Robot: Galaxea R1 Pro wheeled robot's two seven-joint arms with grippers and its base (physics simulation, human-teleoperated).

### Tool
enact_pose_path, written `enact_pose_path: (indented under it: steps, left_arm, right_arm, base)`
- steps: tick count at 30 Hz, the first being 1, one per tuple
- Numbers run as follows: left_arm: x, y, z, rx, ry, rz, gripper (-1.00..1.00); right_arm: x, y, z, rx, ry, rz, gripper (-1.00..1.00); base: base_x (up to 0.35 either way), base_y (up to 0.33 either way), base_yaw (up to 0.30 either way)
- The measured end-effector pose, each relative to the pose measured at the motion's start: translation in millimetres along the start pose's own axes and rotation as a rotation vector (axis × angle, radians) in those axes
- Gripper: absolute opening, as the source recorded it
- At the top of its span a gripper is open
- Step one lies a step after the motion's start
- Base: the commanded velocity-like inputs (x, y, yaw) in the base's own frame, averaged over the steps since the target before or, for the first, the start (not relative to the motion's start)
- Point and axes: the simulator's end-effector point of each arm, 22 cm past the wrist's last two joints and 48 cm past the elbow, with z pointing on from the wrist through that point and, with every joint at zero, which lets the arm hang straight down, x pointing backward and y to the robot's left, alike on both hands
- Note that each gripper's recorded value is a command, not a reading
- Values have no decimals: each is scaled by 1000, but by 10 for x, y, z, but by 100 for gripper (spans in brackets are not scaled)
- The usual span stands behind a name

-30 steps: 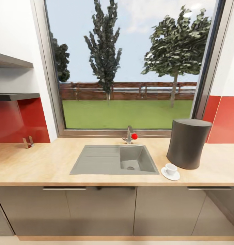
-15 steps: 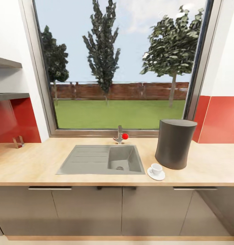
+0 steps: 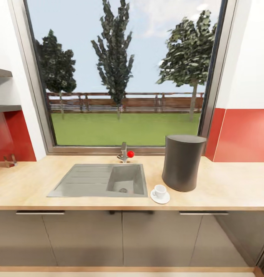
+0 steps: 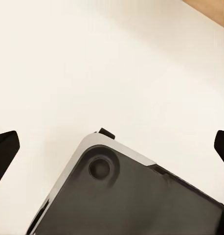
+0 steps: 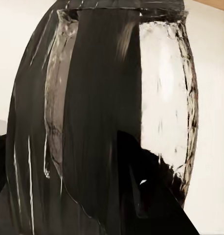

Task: Set up a coffee station on the kitchen countertop: keep the coffee maker on the countertop, move the bottle of coffee from the kitchen shelf to the counter next to the coffee maker, place a paper coffee filter on top of the coffee maker, put the saucer next to the coffee maker with the coffee cup on the saucer, and place the electric kettle next to the coffee maker.

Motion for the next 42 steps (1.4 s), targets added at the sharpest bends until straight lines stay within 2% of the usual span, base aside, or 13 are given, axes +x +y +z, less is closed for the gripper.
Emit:
enact_pose_path:
  steps: [2,5,8,10,12,14,21,30,42]
  left_arm:
    - [0,0,0,0,0,0,100]
    - [1,0,0,0,1,0,100]
    - [3,-4,0,1,2,0,100]
    - [2,-5,1,1,2,1,100]
    - [1,-2,1,0,2,0,100]
    - [3,0,1,-1,3,-1,100]
    - [10,-10,0,0,4,-1,100]
    - [10,-29,-1,8,4,16,100]
    - [8,-32,-1,9,3,19,100]
  right_arm:
    - [-3,150,23,-21,11,-3,-100]
    - [-88,623,76,-81,11,6,-100]
    - [-262,1341,100,-170,-10,20,-100]
    - [-429,1971,61,-254,-31,30,-100]
    - [-512,2273,25,-290,-40,37,-100]
    - [-559,2432,0,-311,-46,42,-100]
    - [-521,2292,23,-292,-40,42,-100]
    - [-518,2286,24,-291,-39,41,-100]
    - [-552,2344,18,-293,-46,51,-100]
  base:
    - [0,-328,0]
    - [0,-328,0]
    - [0,-328,0]
    - [0,-328,0]
    - [0,-328,0]
    - [0,-328,0]
    - [0,-328,0]
    - [0,-328,0]
    - [0,-328,0]
